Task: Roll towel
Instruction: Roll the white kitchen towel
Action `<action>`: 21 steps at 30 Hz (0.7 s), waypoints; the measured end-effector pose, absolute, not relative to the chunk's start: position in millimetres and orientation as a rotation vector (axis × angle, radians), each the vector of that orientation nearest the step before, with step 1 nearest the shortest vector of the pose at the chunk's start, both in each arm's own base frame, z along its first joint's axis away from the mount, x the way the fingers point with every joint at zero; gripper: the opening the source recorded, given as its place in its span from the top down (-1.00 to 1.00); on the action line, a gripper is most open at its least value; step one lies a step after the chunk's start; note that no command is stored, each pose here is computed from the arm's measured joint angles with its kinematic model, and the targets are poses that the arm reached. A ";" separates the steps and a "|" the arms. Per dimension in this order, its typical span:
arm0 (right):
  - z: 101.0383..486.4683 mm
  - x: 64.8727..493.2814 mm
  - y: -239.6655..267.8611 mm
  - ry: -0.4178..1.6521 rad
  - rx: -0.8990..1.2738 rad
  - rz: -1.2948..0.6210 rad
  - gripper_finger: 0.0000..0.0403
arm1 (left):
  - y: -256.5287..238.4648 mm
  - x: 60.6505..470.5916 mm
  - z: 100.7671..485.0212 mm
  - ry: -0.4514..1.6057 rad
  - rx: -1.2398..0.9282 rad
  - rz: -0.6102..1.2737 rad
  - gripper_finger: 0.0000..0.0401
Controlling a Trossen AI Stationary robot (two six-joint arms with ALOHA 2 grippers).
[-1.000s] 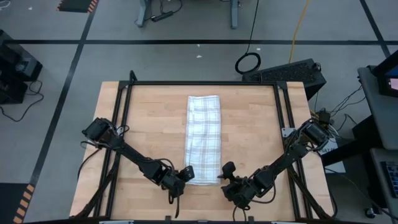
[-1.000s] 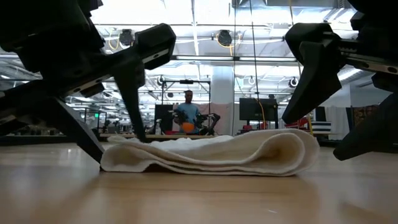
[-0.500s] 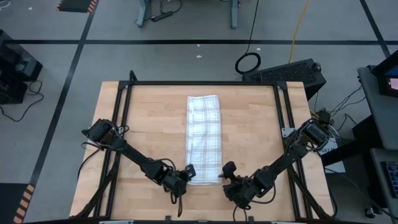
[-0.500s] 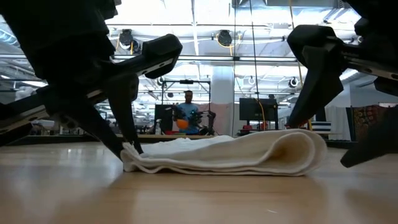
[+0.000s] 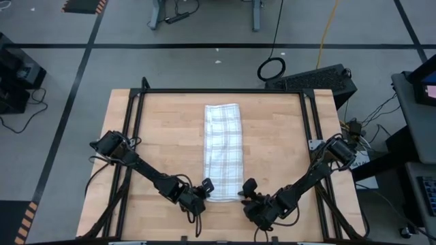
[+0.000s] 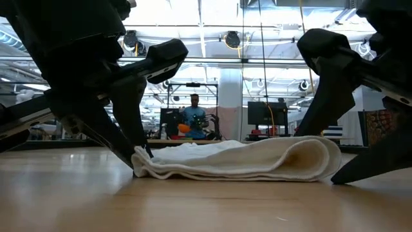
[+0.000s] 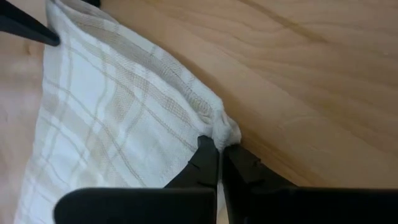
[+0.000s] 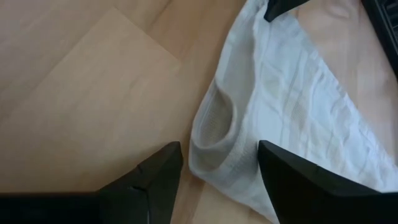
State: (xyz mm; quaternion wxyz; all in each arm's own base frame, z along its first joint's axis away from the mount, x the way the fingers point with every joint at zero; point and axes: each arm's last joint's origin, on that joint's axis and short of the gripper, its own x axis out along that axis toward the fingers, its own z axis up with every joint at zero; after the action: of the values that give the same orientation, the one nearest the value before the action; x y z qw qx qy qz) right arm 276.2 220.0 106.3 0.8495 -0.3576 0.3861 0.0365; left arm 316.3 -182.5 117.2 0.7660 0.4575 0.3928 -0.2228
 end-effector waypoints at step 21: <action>110.5 281.1 221.1 0.770 -0.586 -0.004 0.92 | -198.3 309.8 125.0 0.817 0.788 -0.405 0.98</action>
State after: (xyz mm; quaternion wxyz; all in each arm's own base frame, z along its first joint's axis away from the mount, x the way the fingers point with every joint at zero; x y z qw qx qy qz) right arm 281.1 221.1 110.5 0.8851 -0.2819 0.3704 -0.0019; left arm 309.8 -198.3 125.0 0.8238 0.3707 0.3842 -0.1907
